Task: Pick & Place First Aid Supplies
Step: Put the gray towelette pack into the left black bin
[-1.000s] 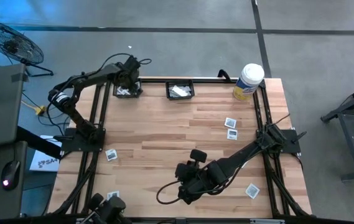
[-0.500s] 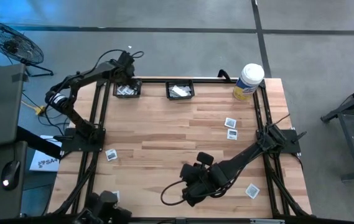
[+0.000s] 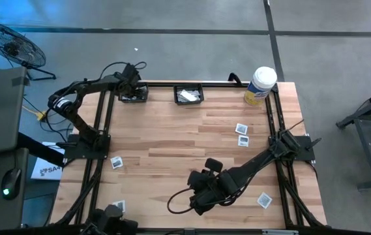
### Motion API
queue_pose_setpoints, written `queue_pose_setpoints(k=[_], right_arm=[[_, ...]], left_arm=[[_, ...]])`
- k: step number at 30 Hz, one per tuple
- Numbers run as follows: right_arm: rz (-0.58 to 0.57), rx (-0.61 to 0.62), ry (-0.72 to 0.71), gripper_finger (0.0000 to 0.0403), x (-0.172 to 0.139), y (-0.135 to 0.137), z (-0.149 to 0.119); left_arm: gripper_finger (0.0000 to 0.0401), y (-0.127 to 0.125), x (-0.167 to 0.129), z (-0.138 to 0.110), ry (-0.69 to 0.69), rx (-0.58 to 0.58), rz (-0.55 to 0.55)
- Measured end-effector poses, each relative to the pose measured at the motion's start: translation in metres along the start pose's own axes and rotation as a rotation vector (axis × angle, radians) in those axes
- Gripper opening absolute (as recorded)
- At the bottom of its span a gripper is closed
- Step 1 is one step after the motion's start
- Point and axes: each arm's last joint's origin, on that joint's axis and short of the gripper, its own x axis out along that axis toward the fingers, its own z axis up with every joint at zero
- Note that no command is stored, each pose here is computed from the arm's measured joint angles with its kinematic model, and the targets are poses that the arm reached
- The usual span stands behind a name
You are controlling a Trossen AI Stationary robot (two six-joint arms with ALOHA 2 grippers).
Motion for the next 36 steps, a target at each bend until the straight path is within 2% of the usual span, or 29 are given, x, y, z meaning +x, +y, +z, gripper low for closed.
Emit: queue_pose_setpoints(k=[5,8,12,15,19,24,27,32,36], right_arm=[[0.002,0.015,-0.001,0.0119,0.000,0.000,0.000],[-0.016,0.012,0.016,0.0119,-0.003,-0.003,-0.002],[-0.137,-0.001,0.122,0.0119,-0.013,-0.022,-0.010],[-0.235,0.035,0.234,0.0119,-0.014,-0.036,-0.014],[-0.212,0.049,0.305,0.0119,-0.004,-0.047,-0.019],[-0.290,0.137,0.476,0.0119,0.016,-0.077,-0.047],[-0.283,0.206,0.533,0.0118,0.021,-0.096,-0.066],[-0.141,0.379,0.626,0.0107,0.024,-0.110,-0.097],[-0.015,0.454,0.768,0.0093,0.022,-0.103,-0.125]], left_arm=[[0.0198,0.000,-0.002,0.001,-0.007,-0.002,0.000],[0.0198,-0.002,-0.015,0.010,-0.028,0.025,-0.004],[0.0198,-0.004,-0.043,0.021,-0.085,0.062,-0.008],[0.0198,-0.004,-0.071,0.026,-0.155,0.076,0.023],[0.0198,-0.004,-0.107,0.019,-0.226,0.090,-0.003],[0.0198,-0.022,-0.137,-0.008,-0.297,0.191,-0.172],[0.0198,-0.039,-0.143,-0.029,-0.318,0.289,-0.299],[0.0198,-0.068,-0.137,-0.069,-0.357,0.485,-0.424],[0.0198,-0.088,-0.126,-0.099,-0.365,0.631,-0.526]])
